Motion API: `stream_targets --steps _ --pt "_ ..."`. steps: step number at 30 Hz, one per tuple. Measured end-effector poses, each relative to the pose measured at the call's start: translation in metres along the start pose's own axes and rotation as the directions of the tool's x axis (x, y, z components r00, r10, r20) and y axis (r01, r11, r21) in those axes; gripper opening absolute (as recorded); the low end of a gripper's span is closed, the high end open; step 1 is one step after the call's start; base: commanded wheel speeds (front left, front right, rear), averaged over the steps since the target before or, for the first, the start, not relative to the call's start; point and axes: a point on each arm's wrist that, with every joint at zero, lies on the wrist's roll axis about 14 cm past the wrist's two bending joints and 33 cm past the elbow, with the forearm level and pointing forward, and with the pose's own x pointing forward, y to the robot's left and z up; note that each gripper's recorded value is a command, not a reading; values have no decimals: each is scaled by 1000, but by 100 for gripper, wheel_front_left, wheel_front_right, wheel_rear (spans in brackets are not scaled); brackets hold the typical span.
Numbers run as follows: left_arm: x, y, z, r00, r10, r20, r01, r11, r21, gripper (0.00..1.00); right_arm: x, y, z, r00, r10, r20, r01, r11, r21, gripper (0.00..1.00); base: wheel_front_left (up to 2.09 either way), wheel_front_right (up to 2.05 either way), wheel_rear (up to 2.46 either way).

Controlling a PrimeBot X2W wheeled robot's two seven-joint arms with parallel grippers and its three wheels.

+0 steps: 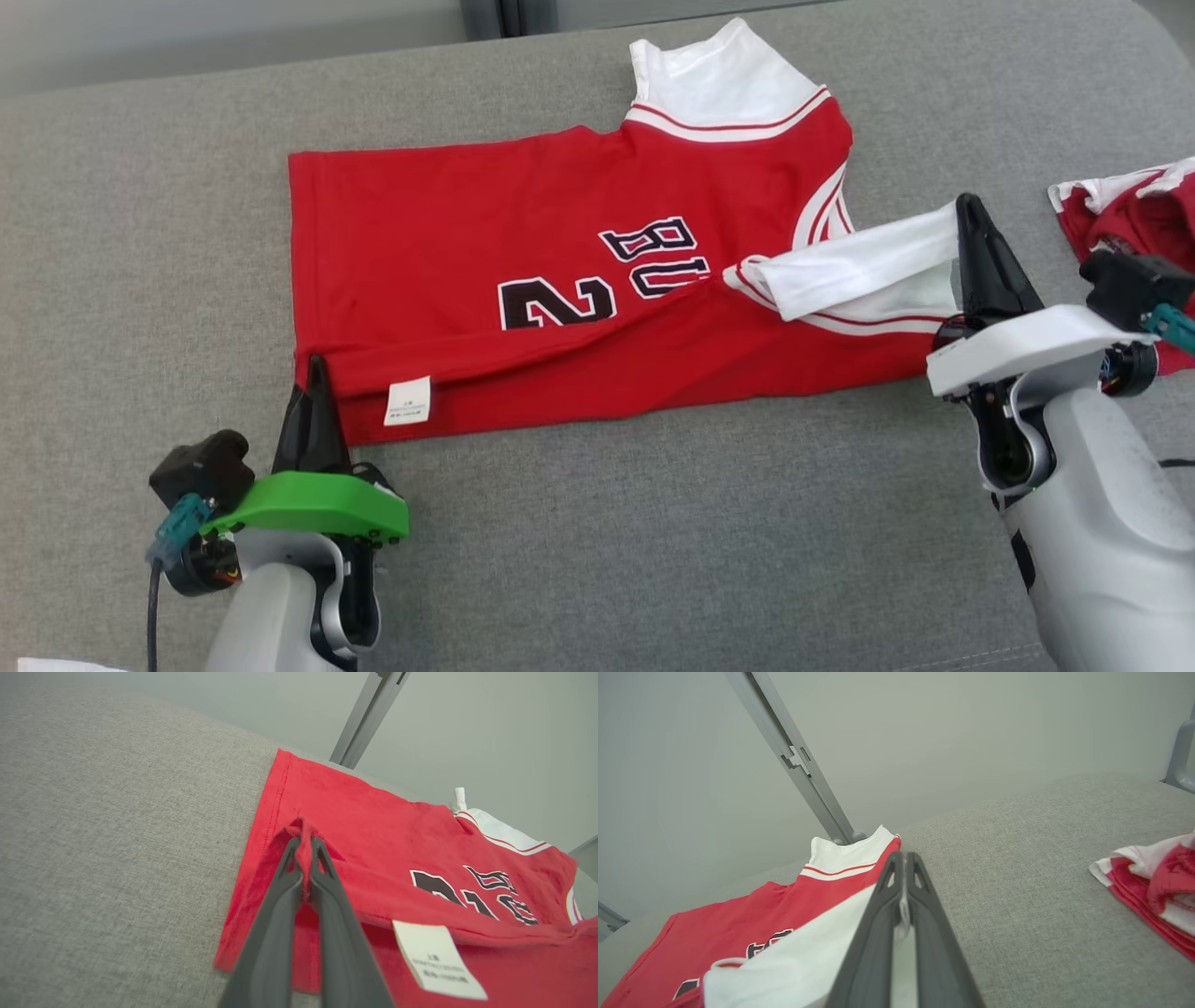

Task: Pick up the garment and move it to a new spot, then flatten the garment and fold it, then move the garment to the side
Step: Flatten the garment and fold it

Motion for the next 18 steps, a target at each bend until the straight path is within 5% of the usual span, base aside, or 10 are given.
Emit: stream_targets --steps 8,9,10,11,12,18 --pt "19 8 -1 1000 23 -2 -23 999 25 0 27 2 -11 1000 11 -28 -12 999 -42 0 0 0 0" --pt "20 11 0 999 36 1 -36 999 26 33 29 2 -14 999 10 -34 -12 999 -44 0 0 0 0" --pt "21 13 2 999 45 5 -45 999 27 100 30 1 -15 999 7 -37 -9 999 -49 0 0 0 0" --pt "21 14 3 999 51 8 -51 998 30 100 31 1 -15 999 8 -36 -10 998 -59 60 0 0 0" --pt "22 15 4 998 55 11 -55 998 32 100 32 1 -13 1000 8 -29 -10 997 -70 100 0 0 0" --pt "16 19 5 997 71 19 -72 995 72 100 25 4 2 999 38 21 -33 982 -186 100 0 0 0"
